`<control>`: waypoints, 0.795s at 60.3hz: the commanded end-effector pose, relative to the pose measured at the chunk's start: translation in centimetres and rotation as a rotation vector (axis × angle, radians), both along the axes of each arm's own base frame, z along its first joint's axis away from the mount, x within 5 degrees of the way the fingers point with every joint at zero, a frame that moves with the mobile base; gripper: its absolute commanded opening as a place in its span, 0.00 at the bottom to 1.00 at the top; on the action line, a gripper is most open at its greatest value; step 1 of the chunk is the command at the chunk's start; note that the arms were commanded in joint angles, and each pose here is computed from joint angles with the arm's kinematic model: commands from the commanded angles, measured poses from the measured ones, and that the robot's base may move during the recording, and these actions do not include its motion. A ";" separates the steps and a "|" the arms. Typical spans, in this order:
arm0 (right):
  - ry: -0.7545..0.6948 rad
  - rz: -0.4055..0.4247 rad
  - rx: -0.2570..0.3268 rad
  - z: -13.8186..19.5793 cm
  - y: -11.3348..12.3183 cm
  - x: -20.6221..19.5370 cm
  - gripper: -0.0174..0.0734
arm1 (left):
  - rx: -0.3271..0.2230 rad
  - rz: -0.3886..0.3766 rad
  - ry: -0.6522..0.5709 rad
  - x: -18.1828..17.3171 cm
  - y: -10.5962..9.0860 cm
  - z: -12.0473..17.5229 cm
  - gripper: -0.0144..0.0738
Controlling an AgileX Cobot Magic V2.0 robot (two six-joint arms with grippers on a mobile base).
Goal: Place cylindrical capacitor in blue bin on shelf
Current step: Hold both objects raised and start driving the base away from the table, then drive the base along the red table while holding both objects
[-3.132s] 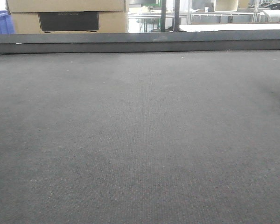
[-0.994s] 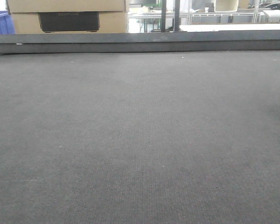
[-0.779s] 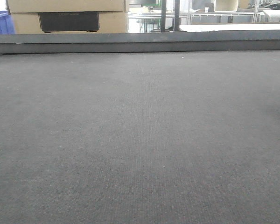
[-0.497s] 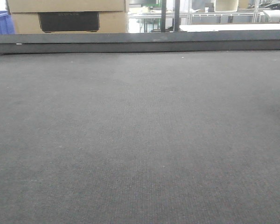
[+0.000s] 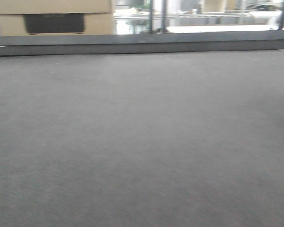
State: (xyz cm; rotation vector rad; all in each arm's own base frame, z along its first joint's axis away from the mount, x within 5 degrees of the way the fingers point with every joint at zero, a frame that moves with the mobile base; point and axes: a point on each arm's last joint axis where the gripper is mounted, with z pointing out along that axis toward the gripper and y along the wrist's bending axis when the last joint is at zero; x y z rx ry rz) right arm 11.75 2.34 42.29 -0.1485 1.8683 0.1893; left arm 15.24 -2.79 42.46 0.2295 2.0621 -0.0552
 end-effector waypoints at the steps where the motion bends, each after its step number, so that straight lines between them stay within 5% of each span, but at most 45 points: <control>1: -0.028 0.002 -0.006 0.4 0.0 -0.1 0.12 | -0.012 -0.011 -0.037 0.0 -0.2 0.5 0.04; 48: -0.028 0.002 -0.006 0.4 0.0 -0.1 0.12 | -0.014 -0.012 -0.046 0.0 -0.2 0.6 0.04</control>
